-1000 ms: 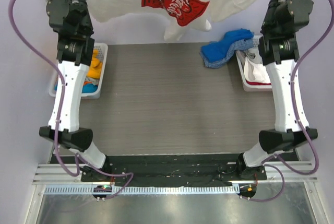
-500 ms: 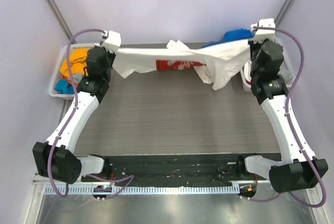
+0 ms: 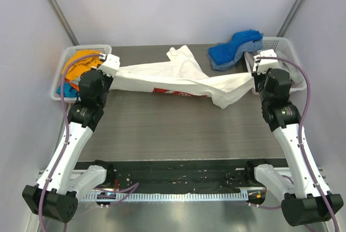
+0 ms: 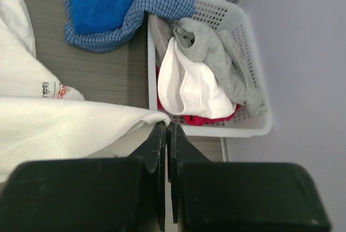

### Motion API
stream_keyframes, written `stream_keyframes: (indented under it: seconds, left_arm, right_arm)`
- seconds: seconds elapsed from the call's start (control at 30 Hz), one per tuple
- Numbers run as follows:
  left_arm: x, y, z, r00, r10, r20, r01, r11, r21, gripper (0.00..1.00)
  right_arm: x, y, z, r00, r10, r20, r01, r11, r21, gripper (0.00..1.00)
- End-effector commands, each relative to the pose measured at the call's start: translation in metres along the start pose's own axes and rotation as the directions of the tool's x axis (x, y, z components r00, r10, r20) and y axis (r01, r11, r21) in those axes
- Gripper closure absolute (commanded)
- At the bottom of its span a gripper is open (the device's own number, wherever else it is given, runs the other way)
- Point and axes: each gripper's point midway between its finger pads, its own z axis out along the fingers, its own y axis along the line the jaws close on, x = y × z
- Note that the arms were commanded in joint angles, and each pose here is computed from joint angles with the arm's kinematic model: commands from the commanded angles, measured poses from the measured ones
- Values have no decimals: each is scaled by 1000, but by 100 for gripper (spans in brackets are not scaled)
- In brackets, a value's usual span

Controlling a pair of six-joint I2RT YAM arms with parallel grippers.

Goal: Fold and stack the t-shirts
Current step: Flatten out the tshirt

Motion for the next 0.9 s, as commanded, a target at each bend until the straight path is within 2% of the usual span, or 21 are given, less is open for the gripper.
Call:
stream_keyframes:
  seconds: [0.0, 0.1, 0.2, 0.3, 0.33, 0.37, 0.43, 0.47, 0.5, 0.53, 0.57, 0.6, 0.63, 0.67, 0.7, 0.73, 0.77, 0.8, 0.83, 0.87]
  left_arm:
    - [0, 10, -20, 999, 46, -24, -46, 999, 25, 100]
    - [5, 0, -30, 999, 40, -32, -37, 996, 84, 100]
    - [-5, 1, -31, 1000, 14, -16, -13, 995, 95, 100]
    - [-28, 9, -14, 1000, -25, 15, 24, 998, 55, 100]
    - [-37, 14, -8, 999, -35, 31, 34, 999, 35, 100]
    - [-57, 22, 10, 997, -52, 65, 52, 999, -10, 100]
    - [-89, 38, 28, 987, -89, 131, 100, 992, -82, 100]
    - [-113, 50, 49, 984, -105, 141, 123, 985, -125, 100]
    - [-129, 57, 58, 978, -126, 163, 151, 978, -146, 100]
    - [-146, 65, 69, 969, -158, 192, 191, 967, -166, 100]
    - [-192, 97, 57, 935, -198, 294, 266, 941, -210, 100]
    - [-199, 90, 84, 937, -206, 283, 270, 940, -208, 100]
    - [-216, 99, 84, 923, -224, 313, 297, 932, -210, 100]
    - [-263, 132, 55, 866, -244, 436, 366, 904, -221, 100]
    - [-271, 129, 72, 864, -244, 440, 366, 905, -217, 100]
    - [-287, 140, 61, 840, -248, 482, 390, 894, -220, 100]
    - [-314, 166, 29, 781, -249, 573, 441, 869, -224, 100]
    - [-324, 175, 14, 752, -248, 611, 460, 861, -217, 100]
    - [-335, 190, -10, 704, -246, 666, 494, 844, -210, 100]
    - [-335, 189, -15, 692, -253, 676, 501, 842, -198, 100]
  right_arm:
    - [25, 16, -13, 998, -28, -51, 23, 995, -99, 99]
    - [32, 21, -20, 997, -30, -66, 21, 991, -131, 99]
    - [20, 17, -21, 999, -17, -46, 11, 993, -120, 99]
    - [-4, 6, -7, 999, -19, -26, 17, 997, -72, 99]
    - [-24, -3, -4, 1000, -10, 11, 11, 999, -45, 99]
    - [-29, -2, 11, 1000, -28, 2, 28, 999, -37, 99]
    - [-84, -26, 19, 992, 7, 125, -14, 998, 53, 99]
    - [-96, -26, 37, 992, 5, 129, -15, 997, 71, 99]
    - [-122, -37, 44, 982, 22, 187, -43, 993, 111, 99]
    - [-168, -59, 34, 957, 47, 286, -97, 982, 163, 99]
    - [-181, -60, 52, 953, 40, 299, -98, 979, 180, 99]
    - [-208, -71, 50, 928, 48, 370, -131, 970, 205, 99]
    - [-254, -95, 27, 878, 62, 475, -193, 953, 232, 99]
    - [-273, -103, 24, 856, 64, 514, -217, 945, 243, 99]
    - [-287, -106, 32, 845, 50, 532, -219, 941, 259, 99]
    - [-325, -131, -2, 778, 50, 626, -283, 918, 278, 99]
    - [-341, -142, -13, 745, 36, 667, -311, 903, 298, 99]
    - [-350, -150, -21, 728, 12, 685, -316, 893, 320, 99]
    - [-368, -165, -51, 667, -2, 745, -362, 873, 326, 99]
    - [-377, -175, -69, 620, -16, 784, -394, 858, 329, 99]
